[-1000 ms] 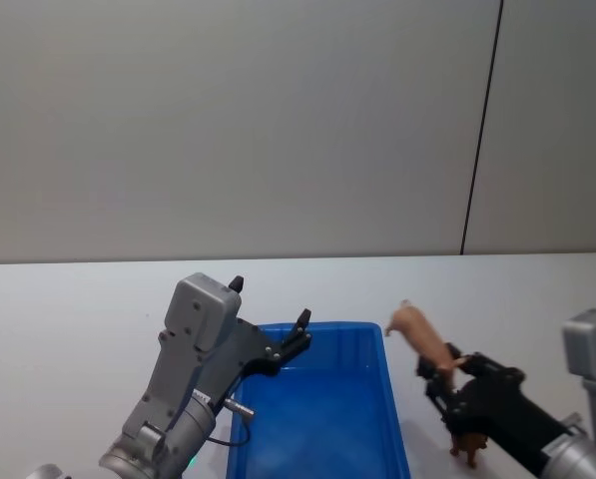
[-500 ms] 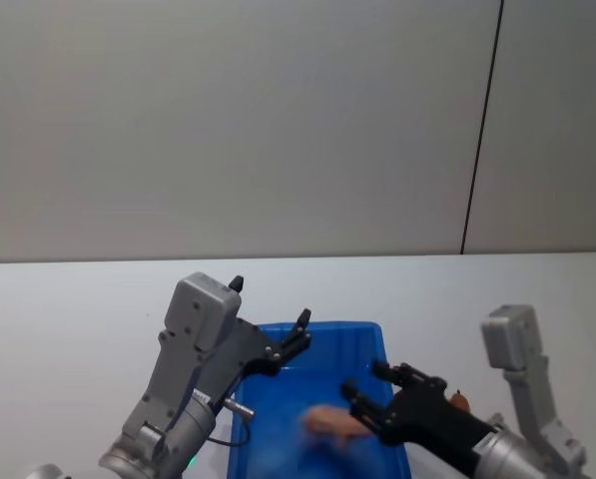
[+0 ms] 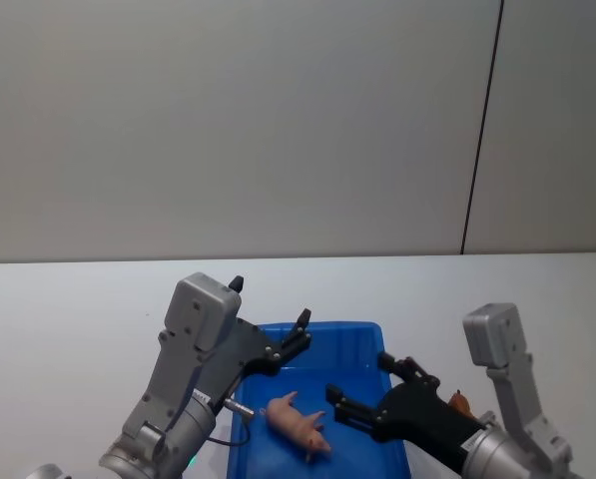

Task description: Pick up the two dolls from the table and place them into the box.

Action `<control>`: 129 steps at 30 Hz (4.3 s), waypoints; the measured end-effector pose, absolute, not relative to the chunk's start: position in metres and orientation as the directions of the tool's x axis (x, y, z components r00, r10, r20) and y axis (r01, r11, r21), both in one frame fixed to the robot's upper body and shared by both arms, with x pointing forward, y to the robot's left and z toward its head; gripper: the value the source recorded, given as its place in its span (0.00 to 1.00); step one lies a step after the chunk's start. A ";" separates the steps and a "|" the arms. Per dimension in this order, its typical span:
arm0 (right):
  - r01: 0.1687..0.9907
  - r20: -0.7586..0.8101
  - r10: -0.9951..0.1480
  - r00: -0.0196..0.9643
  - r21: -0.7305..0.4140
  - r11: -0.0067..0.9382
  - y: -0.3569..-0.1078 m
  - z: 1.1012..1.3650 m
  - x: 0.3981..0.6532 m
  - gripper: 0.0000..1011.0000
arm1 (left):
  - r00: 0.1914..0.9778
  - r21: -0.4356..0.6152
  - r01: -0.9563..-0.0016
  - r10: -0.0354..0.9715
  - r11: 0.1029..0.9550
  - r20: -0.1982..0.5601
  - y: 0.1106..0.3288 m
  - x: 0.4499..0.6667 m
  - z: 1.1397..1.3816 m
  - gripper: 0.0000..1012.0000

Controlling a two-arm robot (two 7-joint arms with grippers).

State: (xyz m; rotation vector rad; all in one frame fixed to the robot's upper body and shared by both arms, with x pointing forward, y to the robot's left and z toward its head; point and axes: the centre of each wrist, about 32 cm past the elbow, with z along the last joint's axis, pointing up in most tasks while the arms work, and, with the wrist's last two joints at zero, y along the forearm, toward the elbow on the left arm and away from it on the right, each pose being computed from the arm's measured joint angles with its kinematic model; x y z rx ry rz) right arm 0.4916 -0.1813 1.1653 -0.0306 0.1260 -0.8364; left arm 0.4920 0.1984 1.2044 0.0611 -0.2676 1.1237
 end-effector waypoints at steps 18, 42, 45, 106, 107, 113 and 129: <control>0.873 0.035 -0.874 0.484 -0.093 0.480 -0.201 1.176 0.454 0.99 | 0.404 -0.086 -0.897 0.882 0.434 0.243 0.198 0.492 1.204 0.99; 0.918 0.063 -0.928 0.367 -0.188 0.350 -0.228 1.160 0.431 0.99 | 0.404 -0.086 -0.897 0.882 0.434 0.242 0.198 0.492 1.204 0.99; 0.914 0.058 -0.927 0.370 -0.203 0.352 -0.230 1.154 0.432 0.99 | 0.404 -0.086 -0.897 0.882 0.434 0.243 0.198 0.492 1.204 0.99; 0.804 0.035 -0.805 0.592 0.038 0.593 -0.194 1.174 0.462 0.43 | 0.404 -0.086 -0.897 0.882 0.434 0.242 0.198 0.492 1.204 0.99; 0.800 0.031 -0.800 0.599 0.037 0.599 -0.192 1.174 0.464 0.46 | 0.404 -0.086 -0.897 0.882 0.434 0.243 0.198 0.492 1.204 0.99; 0.791 0.015 -0.791 0.611 0.021 0.612 -0.186 1.170 0.470 0.67 | 0.404 -0.086 -0.897 0.882 0.434 0.243 0.198 0.492 1.204 0.99; 0.832 0.016 -0.832 0.554 -0.005 0.554 -0.188 1.167 0.468 0.99 | 0.404 -0.086 -0.897 0.882 0.434 0.242 0.198 0.492 1.204 0.99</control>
